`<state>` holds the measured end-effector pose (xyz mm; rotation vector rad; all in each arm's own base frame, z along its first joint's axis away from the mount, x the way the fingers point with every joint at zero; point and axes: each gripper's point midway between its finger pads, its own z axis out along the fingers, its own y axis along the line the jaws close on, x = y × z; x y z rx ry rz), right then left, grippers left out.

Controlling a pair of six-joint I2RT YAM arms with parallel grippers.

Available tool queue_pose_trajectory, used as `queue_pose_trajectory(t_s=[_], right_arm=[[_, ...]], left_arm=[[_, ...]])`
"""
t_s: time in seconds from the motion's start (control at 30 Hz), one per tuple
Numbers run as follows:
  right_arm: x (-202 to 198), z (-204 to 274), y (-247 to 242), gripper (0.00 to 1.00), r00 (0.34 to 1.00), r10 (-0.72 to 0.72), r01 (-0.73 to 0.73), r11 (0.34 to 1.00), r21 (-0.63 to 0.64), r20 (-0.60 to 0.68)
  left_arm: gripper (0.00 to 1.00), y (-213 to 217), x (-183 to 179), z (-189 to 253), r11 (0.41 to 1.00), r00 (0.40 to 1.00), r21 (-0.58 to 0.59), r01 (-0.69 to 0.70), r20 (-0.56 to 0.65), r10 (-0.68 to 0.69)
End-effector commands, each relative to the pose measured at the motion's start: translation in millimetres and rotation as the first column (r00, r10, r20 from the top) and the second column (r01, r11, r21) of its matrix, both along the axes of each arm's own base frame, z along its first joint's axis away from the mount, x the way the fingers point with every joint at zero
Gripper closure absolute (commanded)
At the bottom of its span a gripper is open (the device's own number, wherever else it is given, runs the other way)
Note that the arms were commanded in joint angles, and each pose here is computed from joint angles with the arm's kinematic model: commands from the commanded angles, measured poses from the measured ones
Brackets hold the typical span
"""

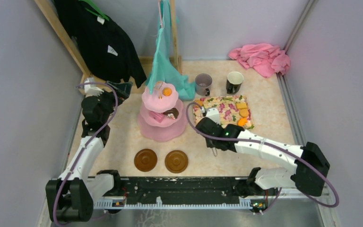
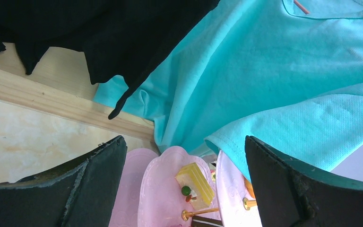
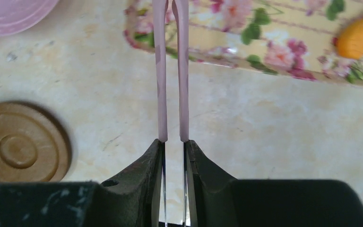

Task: Serve the afternoon tea
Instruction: Pick up the clamp from the center of the board, then adjust the desert at the desert table.

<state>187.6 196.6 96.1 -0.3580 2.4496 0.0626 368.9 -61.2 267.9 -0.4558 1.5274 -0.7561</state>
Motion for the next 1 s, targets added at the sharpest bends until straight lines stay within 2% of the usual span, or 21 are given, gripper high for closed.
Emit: queue_pose_trajectory(t_s=[0.0,0.23,0.43,0.67,0.97], right_arm=[[23,32,-41,0.78,0.975,-0.211,0.210,0.977,0.029,0.065],[59,33,-96,0.78,0.921,-0.389,0.389,0.921,0.027,0.031],[76,21,-120,0.79,0.893,-0.448,0.446,0.894,-0.036,-0.051],[74,19,-137,0.83,0.857,-0.500,0.485,0.864,-0.132,-0.124],[65,16,-160,0.88,0.807,-0.561,0.540,0.827,-0.157,-0.185]], left_arm=[[0.01,-1,-3,17,1.000,0.998,-0.003,0.014,0.054,-0.013],[0.01,-4,-5,20,0.999,0.997,-0.016,0.033,0.064,-0.032],[0.01,-4,-8,27,0.999,0.996,-0.019,0.033,0.083,-0.031],[0.01,-2,-12,37,0.999,0.993,-0.021,0.025,0.113,-0.022],[0.01,-1,-12,39,0.999,0.992,-0.041,0.033,0.123,-0.027]])
